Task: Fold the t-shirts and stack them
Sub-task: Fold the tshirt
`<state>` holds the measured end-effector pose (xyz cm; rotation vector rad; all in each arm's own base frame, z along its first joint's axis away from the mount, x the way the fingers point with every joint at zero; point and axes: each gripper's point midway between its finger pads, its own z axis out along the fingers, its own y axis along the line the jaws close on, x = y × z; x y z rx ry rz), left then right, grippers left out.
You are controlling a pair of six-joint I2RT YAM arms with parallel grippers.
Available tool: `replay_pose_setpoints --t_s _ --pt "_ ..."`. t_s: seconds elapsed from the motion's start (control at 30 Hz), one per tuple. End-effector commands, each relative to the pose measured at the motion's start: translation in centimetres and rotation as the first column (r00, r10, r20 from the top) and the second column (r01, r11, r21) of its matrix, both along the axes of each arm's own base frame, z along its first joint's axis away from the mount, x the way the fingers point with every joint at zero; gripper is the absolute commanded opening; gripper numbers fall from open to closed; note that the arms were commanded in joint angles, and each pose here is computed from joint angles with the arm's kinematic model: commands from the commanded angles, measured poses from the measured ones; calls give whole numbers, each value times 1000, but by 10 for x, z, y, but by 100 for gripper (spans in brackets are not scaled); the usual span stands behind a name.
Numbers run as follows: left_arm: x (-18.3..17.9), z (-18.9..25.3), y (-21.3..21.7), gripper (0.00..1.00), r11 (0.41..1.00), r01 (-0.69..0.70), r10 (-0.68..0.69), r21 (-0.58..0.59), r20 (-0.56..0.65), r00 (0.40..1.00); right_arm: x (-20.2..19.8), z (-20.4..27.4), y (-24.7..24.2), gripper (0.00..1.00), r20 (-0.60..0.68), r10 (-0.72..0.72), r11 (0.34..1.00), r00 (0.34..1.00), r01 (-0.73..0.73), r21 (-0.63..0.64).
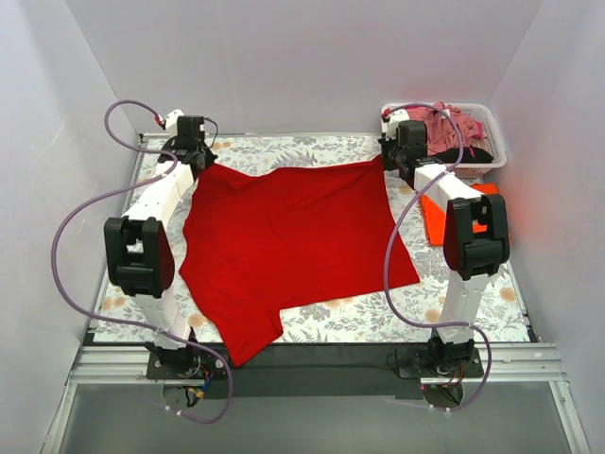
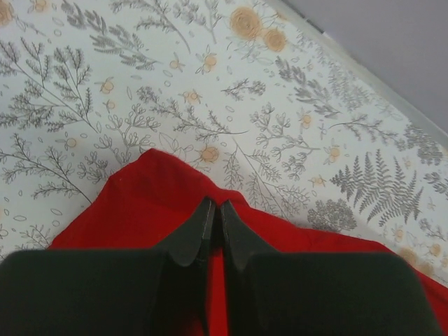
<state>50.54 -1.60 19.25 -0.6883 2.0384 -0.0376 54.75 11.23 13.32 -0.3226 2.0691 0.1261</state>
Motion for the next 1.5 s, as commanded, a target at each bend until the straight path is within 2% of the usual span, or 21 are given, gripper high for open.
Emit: replay_pose_setpoints --t_s 0.0,0.1,0.13,0.17,0.23,0.27,0.3,0.33,0.47,0.53,0.57,0.63,0.7,0.8,1.03,1.13,1.23,1.27,1.37,1.47 --pt "0 43 1 0 996 -77 78 -36 36 996 20 38 -4 1 118 -26 1000 993 25 13" --pt "-21 74 9 0 987 -161 159 5 120 980 8 47 -7 1 172 -23 1000 985 21 16" --pt "-38 105 12 0 983 -180 182 -24 195 964 8 57 -8 1 214 -27 1000 976 23 20" --pt "-49 102 19 0 976 -216 217 -25 209 954 4 63 -10 1 231 -32 999 972 28 21" --pt "-72 137 15 0 976 -213 216 -46 323 921 -5 54 -12 1 224 -33 999 974 30 19" --pt "-79 120 16 0 976 -215 213 -28 315 925 -5 56 -10 1 242 -31 999 970 25 25" --pt "-74 129 13 0 978 -202 206 -50 374 904 -5 51 -11 1 233 -37 999 972 31 30" --pt "-71 123 12 0 980 -193 195 -44 374 907 -3 51 -9 1 233 -34 999 972 27 33" --pt "-33 54 -2 0 989 -145 141 3 213 967 4 27 -6 1 184 -34 999 982 27 43" --pt "-18 35 -3 0 991 -131 132 -12 172 976 9 23 -6 1 175 -35 999 984 29 40" --pt "-9 9 -1 0 991 -133 133 -8 120 984 10 14 -6 1 154 -35 999 987 30 34" --pt "5 -1 4 0 991 -136 137 -17 101 985 13 8 -5 1 143 -37 999 989 34 26" --pt "14 -34 9 0 990 -142 142 12 29 989 19 1 -9 1 129 -52 999 990 51 11" --pt "31 -52 15 0 988 -148 148 50 -12 989 27 -4 -14 1 123 -73 997 990 76 -15" --pt "42 -36 39 0 970 -195 198 146 -5 980 38 -1 -23 1 137 -121 990 983 129 -56" --pt "43 -16 57 0 952 -224 225 209 21 974 40 0 -25 1 141 -127 989 982 137 -57" --pt "40 7 60 0 942 -250 242 222 63 968 40 3 -26 1 145 -139 988 980 148 -52" --pt "42 22 61 0 938 -250 229 239 112 967 41 2 -26 1 143 -140 988 980 149 -51" --pt "46 26 68 0 921 -247 216 303 134 967 42 2 -23 1 142 -129 990 981 137 -44" --pt "61 6 57 0 939 -180 163 292 81 983 43 -5 -22 1 131 -122 991 984 129 -45"
